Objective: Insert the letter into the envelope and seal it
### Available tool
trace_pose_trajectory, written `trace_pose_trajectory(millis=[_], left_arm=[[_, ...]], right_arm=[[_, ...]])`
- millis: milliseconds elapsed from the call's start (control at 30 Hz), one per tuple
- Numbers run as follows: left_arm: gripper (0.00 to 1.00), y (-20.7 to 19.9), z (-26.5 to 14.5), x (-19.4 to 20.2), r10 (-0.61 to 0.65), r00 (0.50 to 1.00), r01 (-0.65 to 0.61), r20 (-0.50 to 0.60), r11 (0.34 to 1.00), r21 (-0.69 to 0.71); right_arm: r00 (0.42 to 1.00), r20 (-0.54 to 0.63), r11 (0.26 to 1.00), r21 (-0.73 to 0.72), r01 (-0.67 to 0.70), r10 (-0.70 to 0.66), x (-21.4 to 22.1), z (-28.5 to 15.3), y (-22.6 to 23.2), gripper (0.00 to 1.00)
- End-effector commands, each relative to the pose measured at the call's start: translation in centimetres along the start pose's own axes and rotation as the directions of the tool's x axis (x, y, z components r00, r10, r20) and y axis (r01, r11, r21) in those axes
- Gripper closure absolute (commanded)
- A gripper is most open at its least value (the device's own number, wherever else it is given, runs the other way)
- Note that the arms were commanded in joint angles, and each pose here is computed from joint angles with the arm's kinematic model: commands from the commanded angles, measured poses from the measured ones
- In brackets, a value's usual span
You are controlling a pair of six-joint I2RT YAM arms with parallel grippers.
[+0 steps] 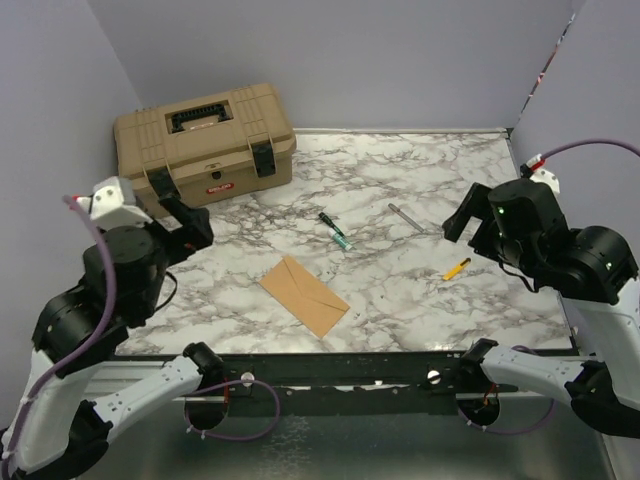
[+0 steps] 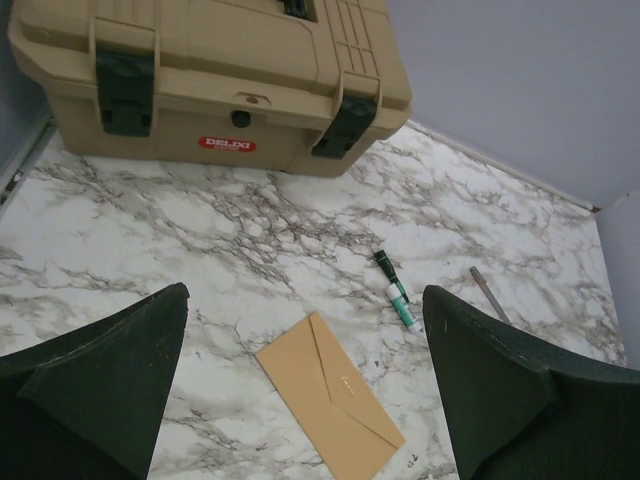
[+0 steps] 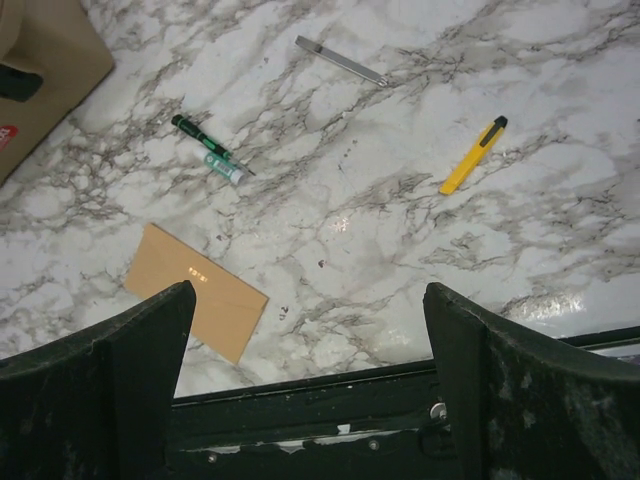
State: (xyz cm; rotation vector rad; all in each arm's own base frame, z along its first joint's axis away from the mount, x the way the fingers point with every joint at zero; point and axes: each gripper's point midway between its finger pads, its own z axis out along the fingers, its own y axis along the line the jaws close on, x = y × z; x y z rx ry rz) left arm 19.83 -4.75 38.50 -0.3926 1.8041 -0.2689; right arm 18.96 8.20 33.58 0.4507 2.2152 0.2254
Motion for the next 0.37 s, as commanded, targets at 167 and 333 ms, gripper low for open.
trace_pose_trajectory(millis=[167,333], left_arm=[[0.01,5.0,-4.1,-2.4,0.059,0.997,-0.055,0.055,0.997,-0.062],[0.01,5.5,-4.1,-2.1,0.040,0.997,-0.035,0.060,0.996,-0.085]], right_arm=[[0.994,0.109,0.999,0.000,0.033,-0.032,-3.1,-2.6,-1.2,0.00],[0.998,0.068,1.000,0.004,0.008,-0.008,-1.8,-1.9,-1.3,0.00]])
